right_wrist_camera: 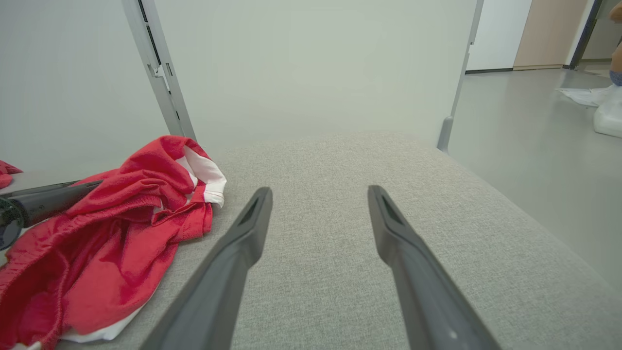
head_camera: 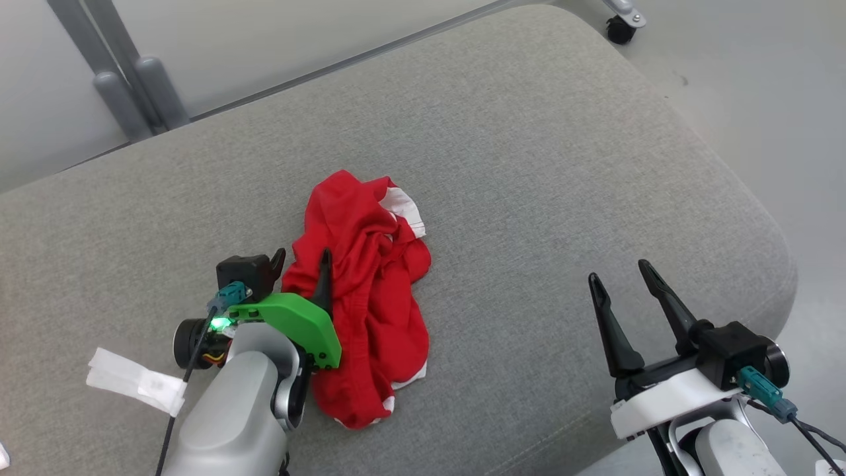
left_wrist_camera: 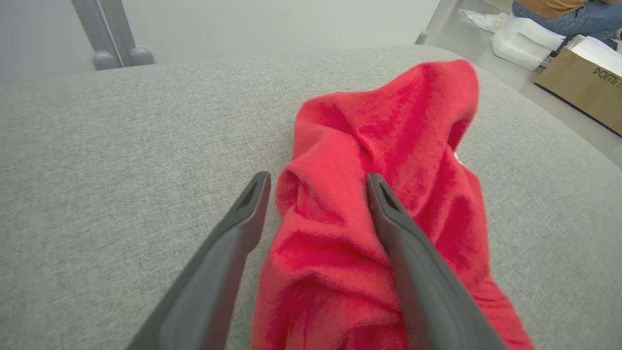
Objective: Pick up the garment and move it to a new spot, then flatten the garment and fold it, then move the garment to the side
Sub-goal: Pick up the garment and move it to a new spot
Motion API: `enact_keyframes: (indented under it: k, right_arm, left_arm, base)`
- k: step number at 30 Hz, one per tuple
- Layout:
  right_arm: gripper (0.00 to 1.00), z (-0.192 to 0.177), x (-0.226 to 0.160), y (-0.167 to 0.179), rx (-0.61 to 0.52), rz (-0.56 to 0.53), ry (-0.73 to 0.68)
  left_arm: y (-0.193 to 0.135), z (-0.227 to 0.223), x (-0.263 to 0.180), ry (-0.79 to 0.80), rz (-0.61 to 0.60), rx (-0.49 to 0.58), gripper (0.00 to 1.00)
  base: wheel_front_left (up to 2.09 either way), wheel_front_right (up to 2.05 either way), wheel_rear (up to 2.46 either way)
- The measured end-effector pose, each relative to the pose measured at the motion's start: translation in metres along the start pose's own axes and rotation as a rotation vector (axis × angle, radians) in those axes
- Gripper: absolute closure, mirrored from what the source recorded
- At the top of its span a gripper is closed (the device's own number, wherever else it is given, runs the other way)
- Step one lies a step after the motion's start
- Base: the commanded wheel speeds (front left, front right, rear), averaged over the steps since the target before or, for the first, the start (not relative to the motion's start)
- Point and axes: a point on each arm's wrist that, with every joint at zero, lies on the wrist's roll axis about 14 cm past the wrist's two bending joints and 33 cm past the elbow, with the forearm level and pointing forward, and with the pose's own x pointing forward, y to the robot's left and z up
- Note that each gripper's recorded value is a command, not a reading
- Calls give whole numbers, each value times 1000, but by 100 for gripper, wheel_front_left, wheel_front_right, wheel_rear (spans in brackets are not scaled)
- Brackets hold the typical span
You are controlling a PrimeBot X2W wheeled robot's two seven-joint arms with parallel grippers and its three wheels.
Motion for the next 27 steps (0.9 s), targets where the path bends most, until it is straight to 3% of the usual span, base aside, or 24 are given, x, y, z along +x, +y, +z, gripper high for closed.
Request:
enact_keyframes:
  k: [4, 8, 14, 27]
  right_arm:
    - [0, 0, 8, 9, -4, 39, -2]
    - [0, 4, 14, 9, -34, 55, -20]
    - [0, 5, 16, 13, -68, 92, -28]
    - [0, -6, 31, 57, -83, 257, -8]
  left_arm:
    - [15, 6, -9, -56, 31, 31, 0]
    - [13, 47, -22, -205, 27, 67, 0]
    - [17, 60, -80, -337, 82, 117, 0]
    - [88, 37, -205, -395, 428, 128, 0]
  base:
    - [0, 0, 0]
    - [0, 0, 0]
    - [0, 0, 0]
    - [0, 0, 0]
